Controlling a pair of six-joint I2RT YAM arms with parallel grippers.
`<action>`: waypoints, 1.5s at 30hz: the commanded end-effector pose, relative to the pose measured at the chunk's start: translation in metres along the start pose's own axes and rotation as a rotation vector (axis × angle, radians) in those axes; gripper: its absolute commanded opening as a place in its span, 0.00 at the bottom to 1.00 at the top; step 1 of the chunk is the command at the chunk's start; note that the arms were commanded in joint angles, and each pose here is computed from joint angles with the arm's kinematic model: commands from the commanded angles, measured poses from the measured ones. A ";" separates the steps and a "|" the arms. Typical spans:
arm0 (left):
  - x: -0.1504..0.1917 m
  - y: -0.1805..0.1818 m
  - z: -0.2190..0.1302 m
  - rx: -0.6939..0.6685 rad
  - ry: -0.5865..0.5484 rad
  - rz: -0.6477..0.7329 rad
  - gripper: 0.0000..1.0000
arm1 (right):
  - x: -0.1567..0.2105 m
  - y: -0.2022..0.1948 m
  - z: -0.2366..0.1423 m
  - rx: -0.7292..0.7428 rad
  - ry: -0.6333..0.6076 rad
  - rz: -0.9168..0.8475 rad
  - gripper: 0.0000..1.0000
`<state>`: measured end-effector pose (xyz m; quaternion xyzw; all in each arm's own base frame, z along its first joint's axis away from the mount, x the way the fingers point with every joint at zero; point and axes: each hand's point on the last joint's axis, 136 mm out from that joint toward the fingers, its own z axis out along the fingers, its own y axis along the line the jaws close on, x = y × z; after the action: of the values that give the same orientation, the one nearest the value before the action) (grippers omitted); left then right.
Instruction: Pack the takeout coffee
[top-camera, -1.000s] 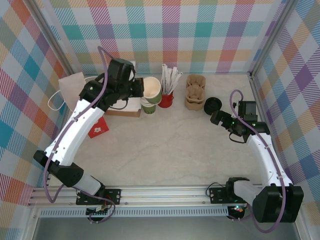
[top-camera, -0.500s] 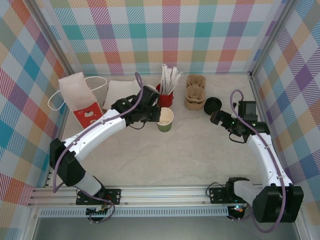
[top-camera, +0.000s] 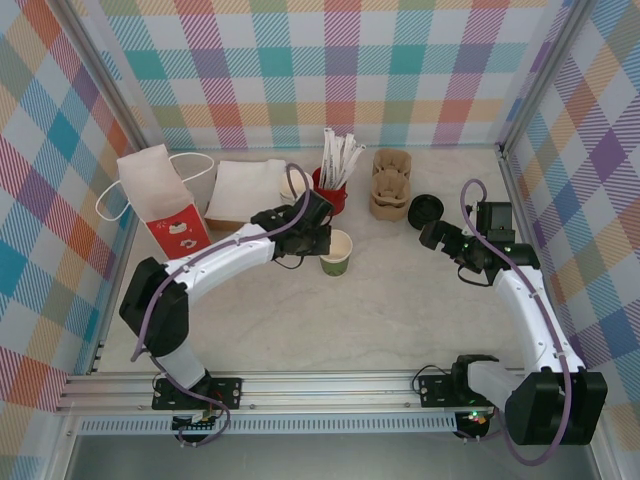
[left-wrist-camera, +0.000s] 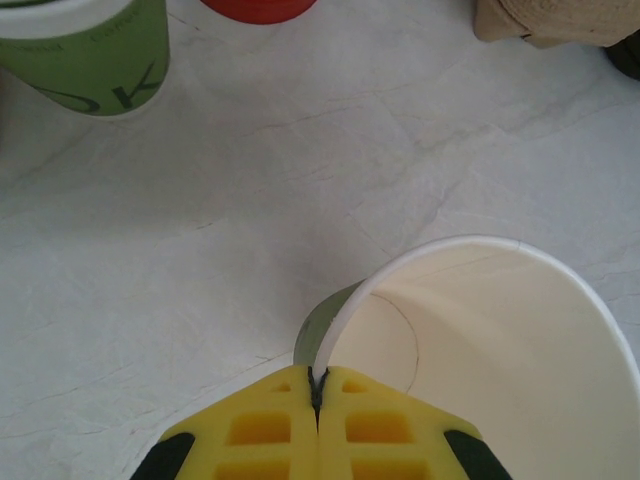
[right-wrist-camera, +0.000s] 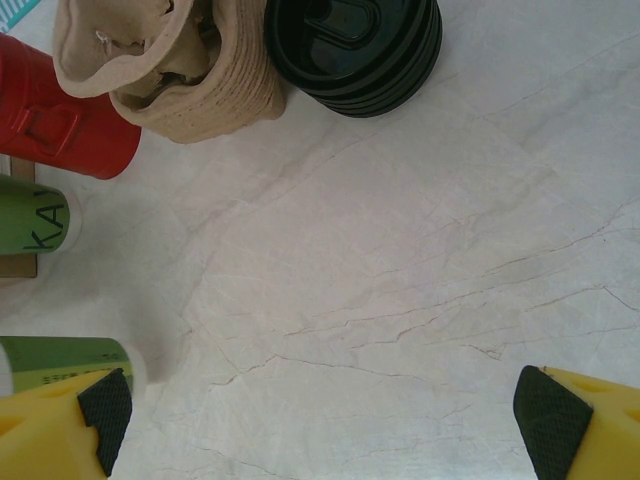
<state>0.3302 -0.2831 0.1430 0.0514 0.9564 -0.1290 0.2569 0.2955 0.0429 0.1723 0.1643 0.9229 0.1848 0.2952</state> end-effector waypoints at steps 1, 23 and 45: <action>0.008 -0.009 0.009 0.007 0.009 0.002 0.00 | -0.004 0.005 -0.005 -0.019 -0.013 0.011 1.00; -0.005 -0.009 -0.019 0.015 -0.037 0.003 0.40 | -0.009 -0.001 -0.004 0.039 0.016 -0.056 1.00; -0.019 0.049 -0.135 -0.046 -0.352 -0.028 0.92 | -0.070 -0.020 0.065 0.231 0.137 -0.178 0.92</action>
<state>0.2993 -0.2146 0.2489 0.0117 0.9062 -0.1363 0.4001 0.3723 0.0205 0.1456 0.1122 0.9651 0.0834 0.2216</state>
